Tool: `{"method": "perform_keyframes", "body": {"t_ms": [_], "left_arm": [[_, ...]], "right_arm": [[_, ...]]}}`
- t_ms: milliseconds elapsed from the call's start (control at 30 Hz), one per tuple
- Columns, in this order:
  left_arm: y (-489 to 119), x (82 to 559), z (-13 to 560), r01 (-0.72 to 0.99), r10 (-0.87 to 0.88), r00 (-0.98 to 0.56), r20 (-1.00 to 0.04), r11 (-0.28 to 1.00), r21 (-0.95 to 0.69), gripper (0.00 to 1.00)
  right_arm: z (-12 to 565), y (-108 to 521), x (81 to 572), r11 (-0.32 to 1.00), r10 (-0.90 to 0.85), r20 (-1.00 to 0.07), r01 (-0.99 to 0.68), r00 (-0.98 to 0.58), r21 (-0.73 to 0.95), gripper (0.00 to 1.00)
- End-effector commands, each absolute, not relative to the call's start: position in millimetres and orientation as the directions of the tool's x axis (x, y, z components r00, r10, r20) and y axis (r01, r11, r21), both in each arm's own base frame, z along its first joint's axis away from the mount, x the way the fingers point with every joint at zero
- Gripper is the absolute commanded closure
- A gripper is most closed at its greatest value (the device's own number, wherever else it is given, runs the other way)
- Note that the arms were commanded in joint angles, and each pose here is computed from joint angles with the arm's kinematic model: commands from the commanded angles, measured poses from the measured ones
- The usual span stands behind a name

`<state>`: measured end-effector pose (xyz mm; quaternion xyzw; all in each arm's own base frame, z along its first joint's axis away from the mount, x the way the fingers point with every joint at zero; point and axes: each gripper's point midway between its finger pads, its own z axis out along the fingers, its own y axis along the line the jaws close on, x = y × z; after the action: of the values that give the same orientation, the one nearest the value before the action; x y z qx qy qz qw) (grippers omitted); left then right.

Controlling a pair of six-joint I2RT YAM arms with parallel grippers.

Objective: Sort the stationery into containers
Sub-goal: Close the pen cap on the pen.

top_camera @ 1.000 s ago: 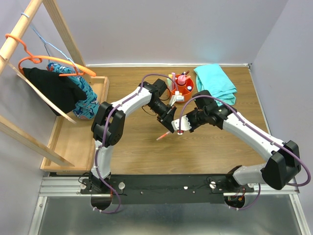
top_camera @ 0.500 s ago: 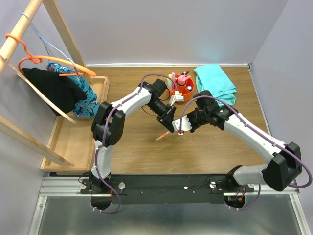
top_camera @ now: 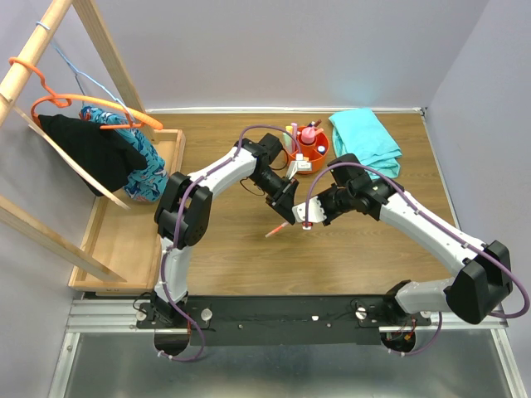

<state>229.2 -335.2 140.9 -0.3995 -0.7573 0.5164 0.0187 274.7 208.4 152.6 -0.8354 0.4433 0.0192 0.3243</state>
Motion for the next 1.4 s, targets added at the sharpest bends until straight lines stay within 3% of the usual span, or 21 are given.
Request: {"method": "perform_keyframes", "body": {"t_ms": [0, 1367], "left_arm": [[-334, 230, 149, 0.595, 0.613, -0.68, -0.402, 0.142, -0.791, 1.0], [-337, 235, 140, 0.573, 0.617, -0.692, -0.375, 0.154, -0.805, 1.0]], "right_arm": [[149, 211, 268, -0.398, -0.724, -0.345, -0.77, 0.597, -0.498, 0.94], [156, 224, 267, -0.446, -0.672, -0.355, -0.737, 0.65, -0.507, 0.93]]}}
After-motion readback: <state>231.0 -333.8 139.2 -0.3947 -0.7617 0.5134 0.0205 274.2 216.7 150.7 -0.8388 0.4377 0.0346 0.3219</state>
